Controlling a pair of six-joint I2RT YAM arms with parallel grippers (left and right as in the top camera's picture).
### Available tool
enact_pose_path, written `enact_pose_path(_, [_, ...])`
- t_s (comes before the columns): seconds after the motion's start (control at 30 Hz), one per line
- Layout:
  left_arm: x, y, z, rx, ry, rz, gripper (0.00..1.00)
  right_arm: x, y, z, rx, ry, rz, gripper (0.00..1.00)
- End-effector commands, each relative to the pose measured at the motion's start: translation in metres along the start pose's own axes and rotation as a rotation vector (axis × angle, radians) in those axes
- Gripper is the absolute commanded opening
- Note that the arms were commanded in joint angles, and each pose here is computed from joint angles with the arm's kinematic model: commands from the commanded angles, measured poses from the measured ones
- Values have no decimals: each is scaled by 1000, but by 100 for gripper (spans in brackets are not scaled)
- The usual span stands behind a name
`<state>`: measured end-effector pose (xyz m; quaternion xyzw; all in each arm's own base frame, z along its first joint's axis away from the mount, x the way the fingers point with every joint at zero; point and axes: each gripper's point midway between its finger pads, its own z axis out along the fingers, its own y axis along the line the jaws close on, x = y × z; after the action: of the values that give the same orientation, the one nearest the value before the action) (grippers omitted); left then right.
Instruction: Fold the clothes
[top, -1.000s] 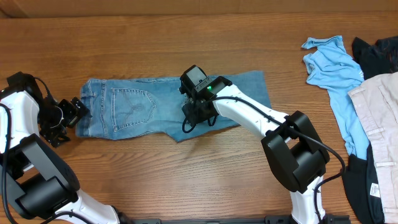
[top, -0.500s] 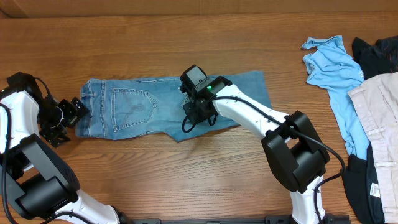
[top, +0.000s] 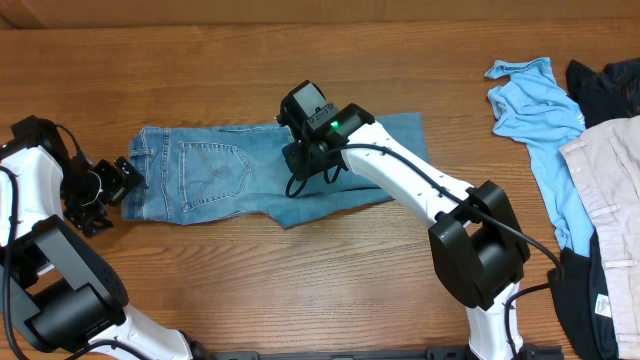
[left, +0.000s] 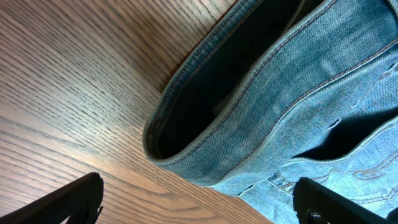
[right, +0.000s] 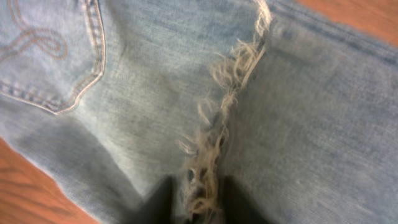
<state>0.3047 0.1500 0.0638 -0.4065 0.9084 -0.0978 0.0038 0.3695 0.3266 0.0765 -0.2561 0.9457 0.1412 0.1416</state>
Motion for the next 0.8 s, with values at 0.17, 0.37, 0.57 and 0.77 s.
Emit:
enact_pose_path(0.17, [1,-3,-1,2,11,23,100,1,-2,-4,-8,4,10,51])
enact_pose_path(0.37, [-13,-10,-15,14,-39,53,100,10,-37,-13,137,43,40,53])
enact_pose_path(0.57, [-46,-10,-31,-28,-177,104,100,-3,-62,-49,205,-9,110,57])
enact_pose_path(0.77, [-50,-35,-22,106,-165,224,100,-11,-68,-67,206,-55,142,58])
